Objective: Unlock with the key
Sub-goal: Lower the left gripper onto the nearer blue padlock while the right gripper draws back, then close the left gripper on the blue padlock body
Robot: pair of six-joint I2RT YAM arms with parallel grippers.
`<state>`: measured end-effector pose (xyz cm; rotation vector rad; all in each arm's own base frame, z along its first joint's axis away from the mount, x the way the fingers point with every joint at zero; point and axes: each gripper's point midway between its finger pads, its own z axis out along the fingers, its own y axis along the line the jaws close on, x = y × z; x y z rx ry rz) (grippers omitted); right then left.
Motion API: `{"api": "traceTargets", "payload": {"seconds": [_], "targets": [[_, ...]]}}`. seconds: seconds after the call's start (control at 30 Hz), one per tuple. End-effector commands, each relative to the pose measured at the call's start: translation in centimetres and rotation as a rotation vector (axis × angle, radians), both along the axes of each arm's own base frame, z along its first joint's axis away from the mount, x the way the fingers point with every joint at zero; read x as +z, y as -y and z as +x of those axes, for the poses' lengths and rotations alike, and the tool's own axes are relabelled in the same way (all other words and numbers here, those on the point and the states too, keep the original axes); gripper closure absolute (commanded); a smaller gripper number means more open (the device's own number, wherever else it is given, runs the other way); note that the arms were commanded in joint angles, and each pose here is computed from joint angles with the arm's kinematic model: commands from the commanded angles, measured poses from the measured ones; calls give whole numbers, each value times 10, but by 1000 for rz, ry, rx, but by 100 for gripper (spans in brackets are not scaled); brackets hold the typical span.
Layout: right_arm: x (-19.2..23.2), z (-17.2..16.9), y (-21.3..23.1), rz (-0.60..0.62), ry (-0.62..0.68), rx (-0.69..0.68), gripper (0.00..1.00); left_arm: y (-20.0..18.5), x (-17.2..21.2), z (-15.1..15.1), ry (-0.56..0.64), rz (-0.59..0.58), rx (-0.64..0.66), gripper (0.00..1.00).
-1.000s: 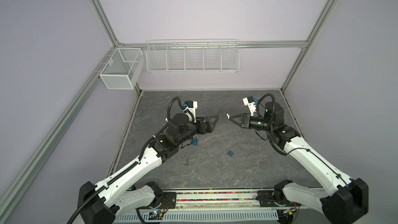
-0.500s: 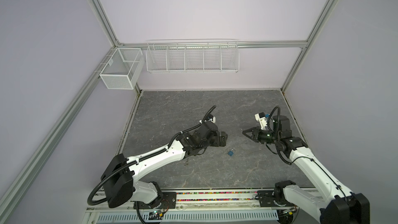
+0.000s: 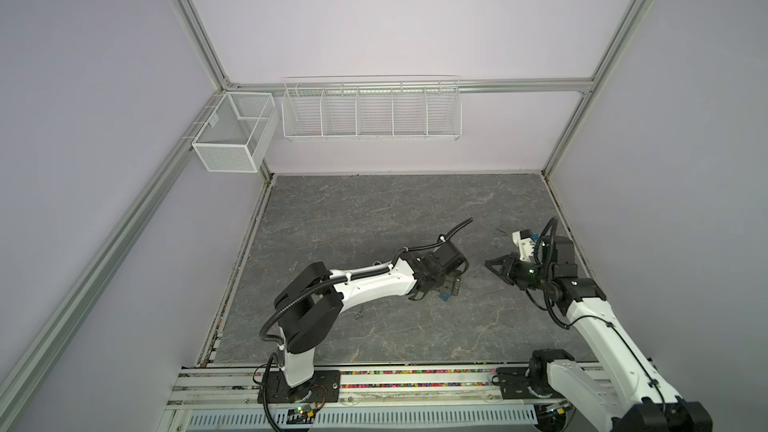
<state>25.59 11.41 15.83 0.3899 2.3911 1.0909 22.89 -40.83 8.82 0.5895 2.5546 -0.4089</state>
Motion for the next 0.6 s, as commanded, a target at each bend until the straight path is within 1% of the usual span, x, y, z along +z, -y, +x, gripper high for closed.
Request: {"api": "traceTargets", "payload": {"seconds": [0.0,0.1,0.13,0.27,0.33,0.4,0.57], "targets": [[-1,-2,6,-7,-20,-26,94,3,-11,-5,33,122,-63,16],[-1,-1,9,-10,-25,-38,94,11,-16,-6,44,158,-77,23],[-2,-1,10,-10,-27,-41,94,14,-18,-8,41,169,-81,23],[-4,-1,11,-11,-40,-47,94,16,-32,-16,-8,212,-81,28],[-5,-1,13,-15,-48,-50,94,10,-41,-18,-44,255,-50,32],[-7,-1,13,-16,-56,-49,94,8,-45,-22,-76,285,-37,37],[-10,0,12,-12,-65,-47,94,12,-53,-35,-107,297,-42,40]]}}
